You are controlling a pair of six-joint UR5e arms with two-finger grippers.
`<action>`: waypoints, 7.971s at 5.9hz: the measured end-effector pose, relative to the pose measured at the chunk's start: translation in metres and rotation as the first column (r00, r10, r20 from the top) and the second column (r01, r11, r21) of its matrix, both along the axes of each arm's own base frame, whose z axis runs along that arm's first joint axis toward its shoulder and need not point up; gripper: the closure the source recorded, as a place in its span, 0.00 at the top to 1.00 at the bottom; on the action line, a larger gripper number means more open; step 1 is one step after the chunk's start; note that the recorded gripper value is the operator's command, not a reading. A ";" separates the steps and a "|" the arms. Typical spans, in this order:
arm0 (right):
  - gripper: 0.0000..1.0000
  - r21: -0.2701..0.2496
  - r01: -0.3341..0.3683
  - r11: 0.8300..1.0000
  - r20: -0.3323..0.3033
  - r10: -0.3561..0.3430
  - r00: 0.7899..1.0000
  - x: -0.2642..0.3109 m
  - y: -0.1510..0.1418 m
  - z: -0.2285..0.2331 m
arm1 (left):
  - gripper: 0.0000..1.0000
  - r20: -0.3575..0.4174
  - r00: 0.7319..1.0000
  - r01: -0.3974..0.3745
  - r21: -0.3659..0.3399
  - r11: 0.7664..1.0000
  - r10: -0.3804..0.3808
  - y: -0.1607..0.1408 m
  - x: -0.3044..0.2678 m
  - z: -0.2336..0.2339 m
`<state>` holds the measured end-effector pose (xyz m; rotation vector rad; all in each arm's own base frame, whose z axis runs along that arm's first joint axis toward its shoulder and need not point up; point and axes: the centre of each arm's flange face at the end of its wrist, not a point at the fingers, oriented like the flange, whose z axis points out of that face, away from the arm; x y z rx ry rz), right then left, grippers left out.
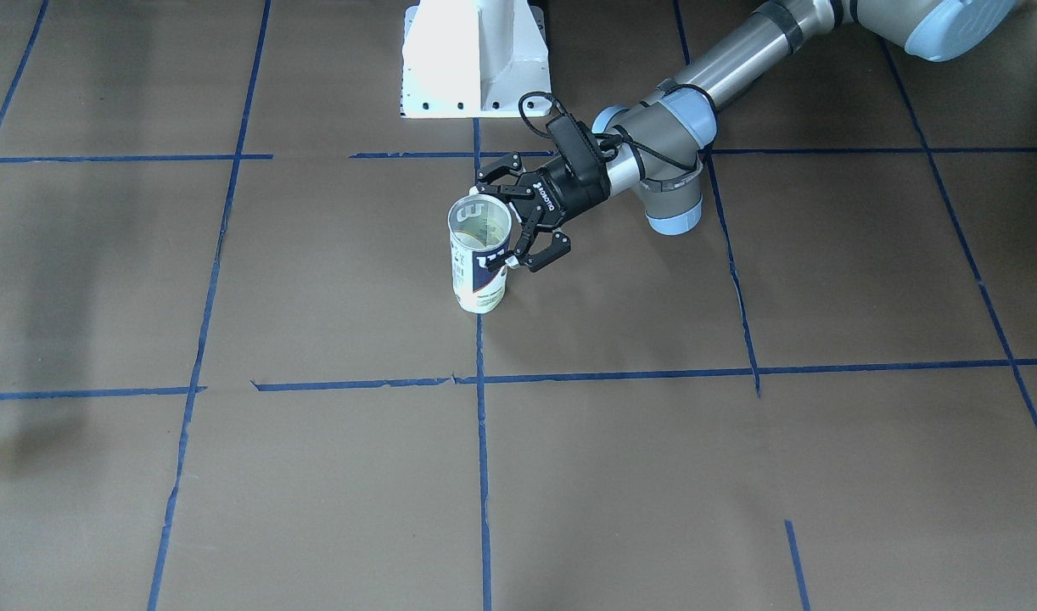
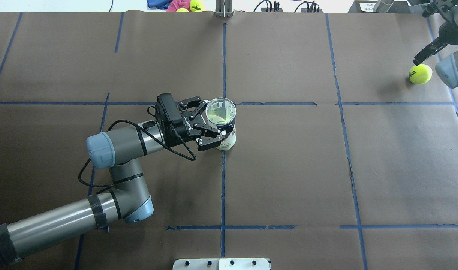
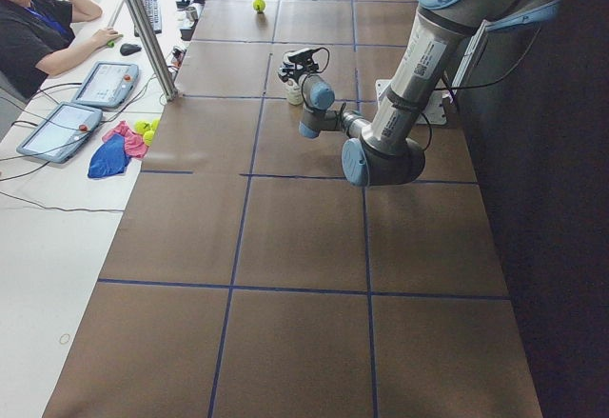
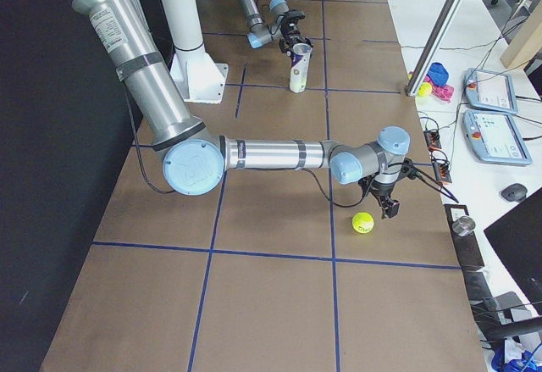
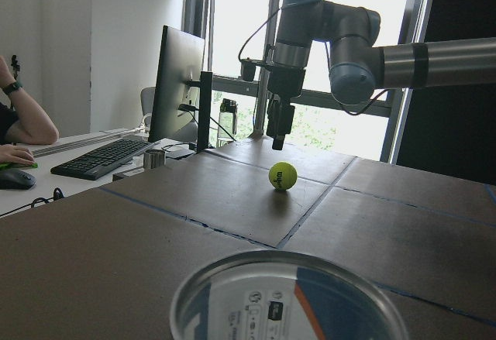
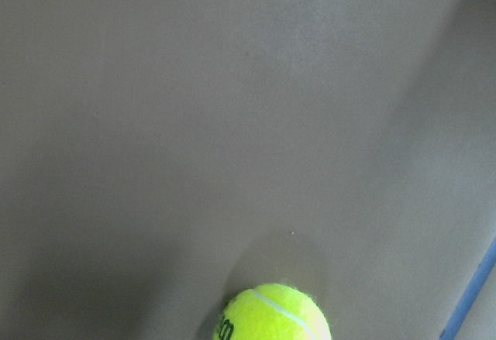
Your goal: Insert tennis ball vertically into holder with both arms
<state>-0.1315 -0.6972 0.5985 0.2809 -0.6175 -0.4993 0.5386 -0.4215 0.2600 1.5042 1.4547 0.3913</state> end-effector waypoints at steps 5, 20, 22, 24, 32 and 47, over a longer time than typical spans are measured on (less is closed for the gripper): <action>0.42 -0.013 0.043 0.999 -0.186 -0.045 0.982 -0.051 0.021 0.053 | 0.90 0.002 1.000 -0.001 0.001 1.000 0.001 0.001 0.001 0.000; 0.10 -0.470 -0.377 0.798 0.186 0.507 0.842 -0.263 0.248 -0.524 | 0.90 0.002 1.000 -0.002 0.003 1.000 0.002 0.001 0.003 -0.002; 0.26 -0.471 -0.402 0.785 0.169 0.528 0.832 -0.302 0.257 -0.549 | 0.90 0.002 1.000 -0.004 0.003 1.000 0.004 0.002 0.004 -0.002; 0.57 -0.464 -0.414 0.783 0.158 0.533 0.831 -0.324 0.262 -0.559 | 0.90 0.003 1.000 -0.004 0.003 1.000 0.004 0.002 0.004 -0.002; 1.00 -0.394 -0.380 0.837 0.157 0.469 0.869 -0.328 0.239 -0.556 | 0.93 0.001 1.000 -0.001 0.003 1.000 0.001 0.000 0.002 -0.002; 0.99 -0.170 -0.172 0.970 0.135 0.196 0.971 0.205 0.166 0.021 | 1.00 0.594 0.801 0.296 -0.500 0.814 0.073 -0.254 -0.261 0.077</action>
